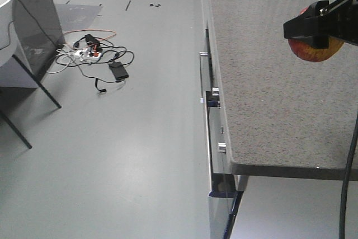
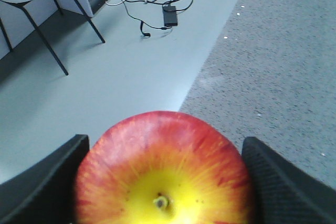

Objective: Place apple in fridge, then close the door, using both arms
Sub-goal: 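Hold the apple in the right gripper while the base turns away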

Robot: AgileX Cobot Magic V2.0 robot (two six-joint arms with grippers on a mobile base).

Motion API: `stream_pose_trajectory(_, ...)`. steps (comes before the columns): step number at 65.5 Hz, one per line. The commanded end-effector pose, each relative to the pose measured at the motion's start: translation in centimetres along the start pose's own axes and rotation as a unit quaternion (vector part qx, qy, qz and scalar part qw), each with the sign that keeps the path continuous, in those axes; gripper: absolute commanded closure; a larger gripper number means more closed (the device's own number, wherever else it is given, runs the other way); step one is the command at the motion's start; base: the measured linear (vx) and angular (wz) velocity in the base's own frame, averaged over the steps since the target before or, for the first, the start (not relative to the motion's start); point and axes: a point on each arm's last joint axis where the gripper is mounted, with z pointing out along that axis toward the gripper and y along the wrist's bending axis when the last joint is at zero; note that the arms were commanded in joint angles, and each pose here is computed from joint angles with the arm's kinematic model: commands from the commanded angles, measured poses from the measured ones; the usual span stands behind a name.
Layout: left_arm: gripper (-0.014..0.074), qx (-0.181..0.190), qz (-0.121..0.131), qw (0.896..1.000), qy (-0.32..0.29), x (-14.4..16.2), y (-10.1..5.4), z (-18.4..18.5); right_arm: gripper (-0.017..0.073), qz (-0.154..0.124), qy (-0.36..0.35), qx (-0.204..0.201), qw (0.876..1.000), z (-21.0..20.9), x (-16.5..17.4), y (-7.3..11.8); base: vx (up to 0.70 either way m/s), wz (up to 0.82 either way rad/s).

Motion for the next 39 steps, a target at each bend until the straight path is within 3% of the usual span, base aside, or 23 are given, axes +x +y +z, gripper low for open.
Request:
stream_pose_trajectory(1, 0.0601, 0.008, 0.0, 0.999, -0.037, -0.27, -0.16, -0.05, 0.0426, -0.003, -0.057, 0.009, 0.998, -1.67, -1.49, 0.37, -0.04, 0.22)
stream_pose_trajectory(39, 0.0601, 0.008, 0.0, 0.999, -0.037, -0.27, -0.16, -0.05, 0.0426, -0.004, -0.057, 0.009, 0.998, -1.67, -1.49, 0.37, -0.05, 0.39)
